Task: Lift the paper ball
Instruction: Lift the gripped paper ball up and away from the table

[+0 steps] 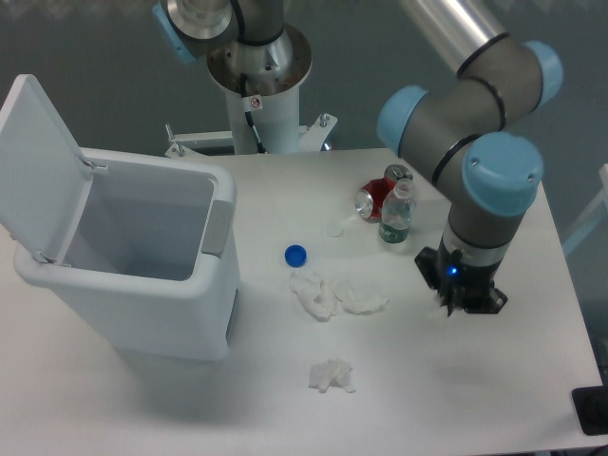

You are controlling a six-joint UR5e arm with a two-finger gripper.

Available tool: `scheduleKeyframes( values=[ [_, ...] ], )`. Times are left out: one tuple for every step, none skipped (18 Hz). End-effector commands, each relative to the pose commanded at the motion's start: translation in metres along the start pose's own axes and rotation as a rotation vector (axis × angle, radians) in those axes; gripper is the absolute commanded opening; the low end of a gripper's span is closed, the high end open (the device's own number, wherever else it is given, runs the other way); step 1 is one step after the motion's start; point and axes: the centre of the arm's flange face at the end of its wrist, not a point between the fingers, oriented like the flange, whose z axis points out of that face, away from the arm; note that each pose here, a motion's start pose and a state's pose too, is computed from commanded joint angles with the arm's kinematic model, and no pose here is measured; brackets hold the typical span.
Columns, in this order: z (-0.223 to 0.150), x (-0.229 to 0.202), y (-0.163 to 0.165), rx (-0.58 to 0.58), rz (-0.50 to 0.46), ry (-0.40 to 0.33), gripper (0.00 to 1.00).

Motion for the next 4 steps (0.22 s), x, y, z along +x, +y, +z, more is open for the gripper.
scheduleKeyframes(
  values=[
    [-0.004, 0.002, -0.001, 0.000, 0.005, 0.002, 0.03],
    [-0.012, 0.005, 0.001, 0.002, 0.008, -0.006, 0.03],
    [-0.015, 0.007, 0.001, 0.000, 0.015, -0.003, 0.03],
    [-0.019, 0.009, 0.004, 0.000, 0.011, 0.000, 0.03]
  ],
)
